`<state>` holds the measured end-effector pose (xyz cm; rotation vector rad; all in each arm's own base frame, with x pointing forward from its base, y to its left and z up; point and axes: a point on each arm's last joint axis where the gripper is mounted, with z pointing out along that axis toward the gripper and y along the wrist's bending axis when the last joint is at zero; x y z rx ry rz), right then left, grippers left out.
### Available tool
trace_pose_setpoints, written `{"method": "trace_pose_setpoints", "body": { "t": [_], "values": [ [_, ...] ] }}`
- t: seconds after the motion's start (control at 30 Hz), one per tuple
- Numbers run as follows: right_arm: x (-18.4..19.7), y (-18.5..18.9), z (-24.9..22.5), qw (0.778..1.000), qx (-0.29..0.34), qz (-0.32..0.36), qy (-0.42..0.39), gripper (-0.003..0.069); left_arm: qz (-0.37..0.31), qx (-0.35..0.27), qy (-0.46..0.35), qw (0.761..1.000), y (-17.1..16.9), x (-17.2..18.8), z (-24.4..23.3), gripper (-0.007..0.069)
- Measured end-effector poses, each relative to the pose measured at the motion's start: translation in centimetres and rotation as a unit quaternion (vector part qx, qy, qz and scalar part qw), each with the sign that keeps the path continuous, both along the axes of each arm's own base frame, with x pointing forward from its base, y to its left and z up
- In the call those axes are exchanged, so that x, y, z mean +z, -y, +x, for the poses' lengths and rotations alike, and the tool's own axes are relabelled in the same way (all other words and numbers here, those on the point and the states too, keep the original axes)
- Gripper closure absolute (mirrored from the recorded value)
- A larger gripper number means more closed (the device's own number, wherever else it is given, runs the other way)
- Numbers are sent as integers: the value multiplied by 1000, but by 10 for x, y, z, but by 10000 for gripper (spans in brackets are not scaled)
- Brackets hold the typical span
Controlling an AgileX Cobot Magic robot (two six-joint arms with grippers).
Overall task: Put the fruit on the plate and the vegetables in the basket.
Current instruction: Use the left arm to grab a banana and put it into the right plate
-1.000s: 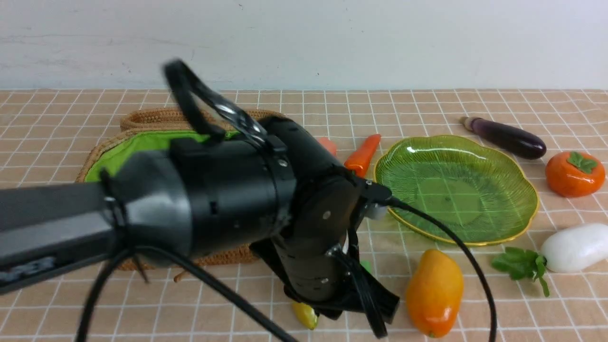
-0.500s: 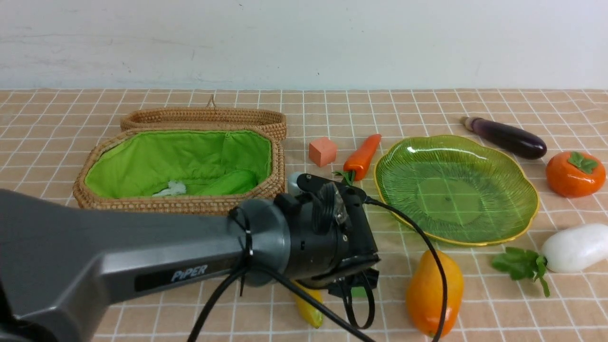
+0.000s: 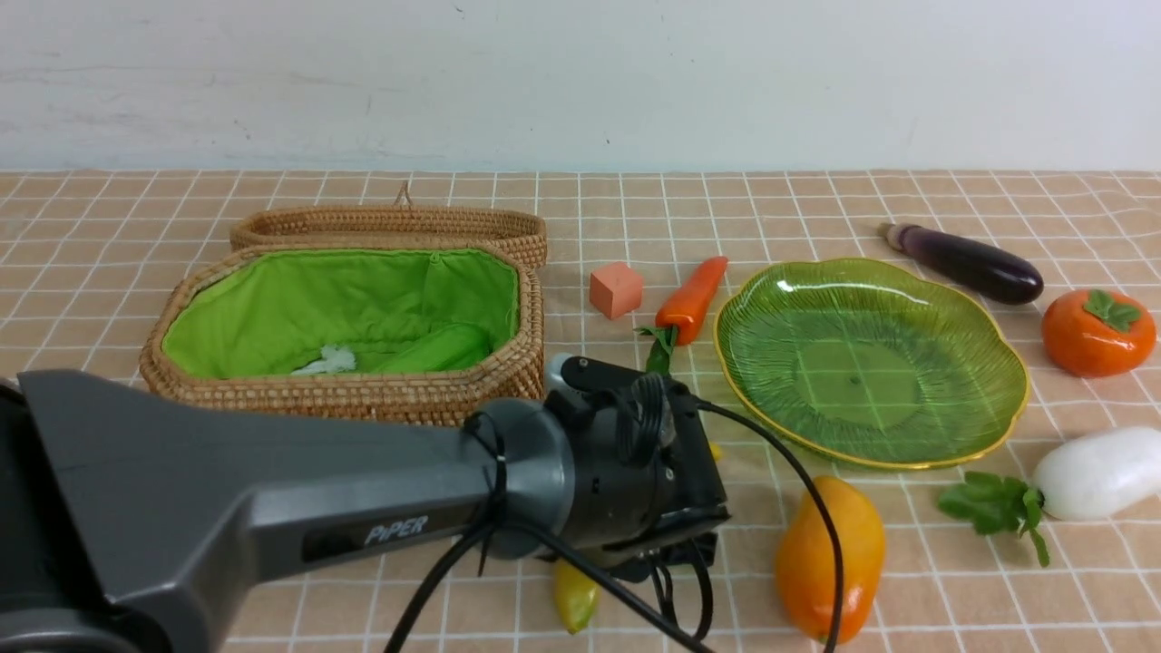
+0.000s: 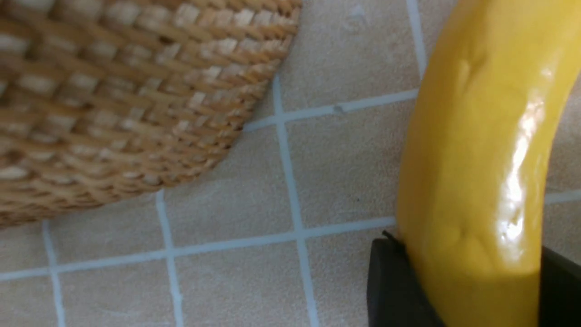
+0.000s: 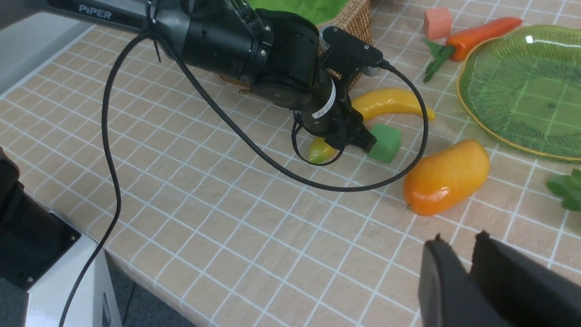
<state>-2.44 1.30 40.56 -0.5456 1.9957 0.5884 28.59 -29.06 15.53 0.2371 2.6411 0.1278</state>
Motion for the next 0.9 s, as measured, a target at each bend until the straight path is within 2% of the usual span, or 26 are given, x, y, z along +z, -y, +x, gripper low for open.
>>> {"method": "trace_pose_setpoints", "body": {
  "t": [0.33, 0.47, 0.6, 0.73, 0.77, 0.83, 0.87, 0.9],
  "values": [
    [0, -1, -1, 1000, 17, -11, 13, 541, 14, -3, -7, 1000, -1, 1, 0, 321],
    [0, -1, -1, 1000, 17, -11, 13, 541, 23, 0, 5, 1000, -2, 13, 2, 321],
    [0, 0, 0, 1000, 8, -19, 16, 540, -18, 2, 42, 999, 4, 54, 6, 321],
    [-1, 6, 4, 999, -29, -29, 15, 540, -65, -17, 86, 994, 16, 98, 3, 321],
    [-2, 9, 6, 998, -50, -34, 15, 540, -87, -45, 109, 989, 27, 117, 2, 321],
    [-2, 11, 7, 997, -62, -36, 15, 540, -101, -69, 122, 985, 35, 127, 3, 321],
    [-2, 13, 8, 996, -75, -38, 14, 539, -128, -112, 145, 975, 52, 144, 7, 321],
    [-2, 13, 9, 996, -76, -37, 14, 539, -128, -118, 145, 974, 55, 143, 8, 321]
  ]
}}
